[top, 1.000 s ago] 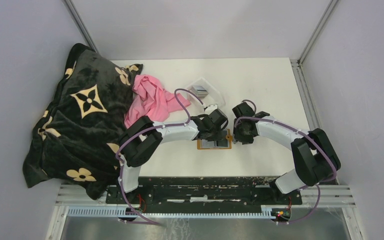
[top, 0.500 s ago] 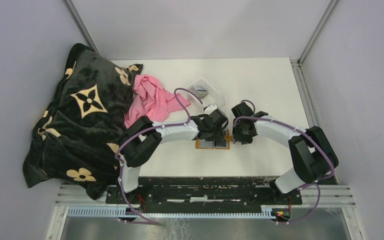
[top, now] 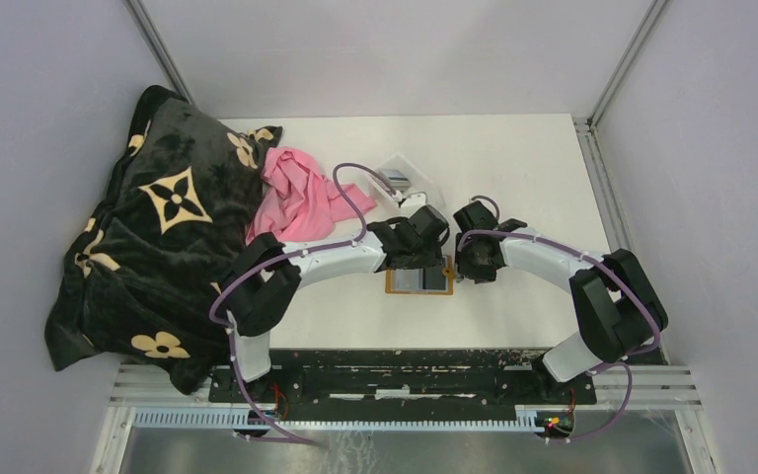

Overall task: Put the credit cards into the card holder
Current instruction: Insert the credit card into the card holder, then close the card holder at the center of the board.

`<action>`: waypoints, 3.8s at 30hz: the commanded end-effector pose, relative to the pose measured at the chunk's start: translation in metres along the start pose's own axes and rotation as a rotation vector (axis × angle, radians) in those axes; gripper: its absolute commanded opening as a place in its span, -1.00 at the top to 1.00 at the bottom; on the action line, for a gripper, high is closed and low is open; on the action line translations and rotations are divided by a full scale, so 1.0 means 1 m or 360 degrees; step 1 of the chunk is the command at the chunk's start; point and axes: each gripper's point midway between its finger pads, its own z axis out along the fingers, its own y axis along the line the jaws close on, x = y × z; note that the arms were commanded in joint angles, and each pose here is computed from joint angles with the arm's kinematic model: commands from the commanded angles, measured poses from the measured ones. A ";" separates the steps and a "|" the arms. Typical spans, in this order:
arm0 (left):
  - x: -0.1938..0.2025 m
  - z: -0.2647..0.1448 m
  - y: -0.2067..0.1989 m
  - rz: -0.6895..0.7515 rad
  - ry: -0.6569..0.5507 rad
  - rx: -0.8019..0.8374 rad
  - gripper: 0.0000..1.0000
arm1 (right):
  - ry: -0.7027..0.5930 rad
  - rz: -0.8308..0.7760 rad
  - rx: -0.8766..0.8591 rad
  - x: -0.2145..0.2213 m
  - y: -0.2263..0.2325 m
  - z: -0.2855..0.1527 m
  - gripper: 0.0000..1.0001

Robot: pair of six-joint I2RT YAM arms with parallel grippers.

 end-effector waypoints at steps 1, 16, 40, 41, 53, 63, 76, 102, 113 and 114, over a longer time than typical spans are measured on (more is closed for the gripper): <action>-0.044 -0.038 -0.002 -0.0062 -0.0247 0.0006 -0.10 | -0.0095 -0.0042 -0.0046 -0.019 0.011 -0.013 -0.05; -0.018 -0.039 0.099 -0.0258 -0.0312 -0.0057 -0.18 | -0.0161 -0.0098 -0.0147 -0.017 0.015 -0.025 -0.19; 0.017 -0.013 0.088 -0.0352 -0.0102 0.0351 -0.18 | -0.0155 -0.0191 -0.0106 -0.038 0.041 -0.020 -0.28; 0.018 -0.013 0.086 -0.0347 -0.0097 0.0363 -0.18 | -0.0159 -0.0193 -0.0103 -0.041 0.043 -0.020 -0.27; 0.020 -0.013 0.084 -0.0356 -0.0087 0.0399 -0.18 | -0.0111 -0.0249 0.0120 -0.042 0.031 -0.002 -0.28; 0.022 -0.011 0.085 -0.0357 -0.0081 0.0399 -0.18 | -0.0119 -0.0293 0.0255 -0.043 0.015 0.004 -0.19; 0.024 -0.008 0.084 -0.0367 -0.0069 0.0404 -0.18 | -0.0203 -0.0314 0.0333 -0.052 0.004 -0.007 0.30; 0.022 -0.014 0.073 -0.0433 -0.0093 0.0543 -0.18 | -0.0242 -0.0168 -0.0041 -0.050 0.038 -0.040 0.39; 0.003 -0.030 0.051 -0.0483 -0.0168 0.0715 -0.18 | -0.0198 -0.0175 -0.0077 -0.045 0.041 -0.043 0.41; 0.000 -0.034 0.046 -0.0483 -0.0182 0.0745 -0.18 | -0.0193 -0.0173 -0.0079 -0.044 0.041 -0.043 0.41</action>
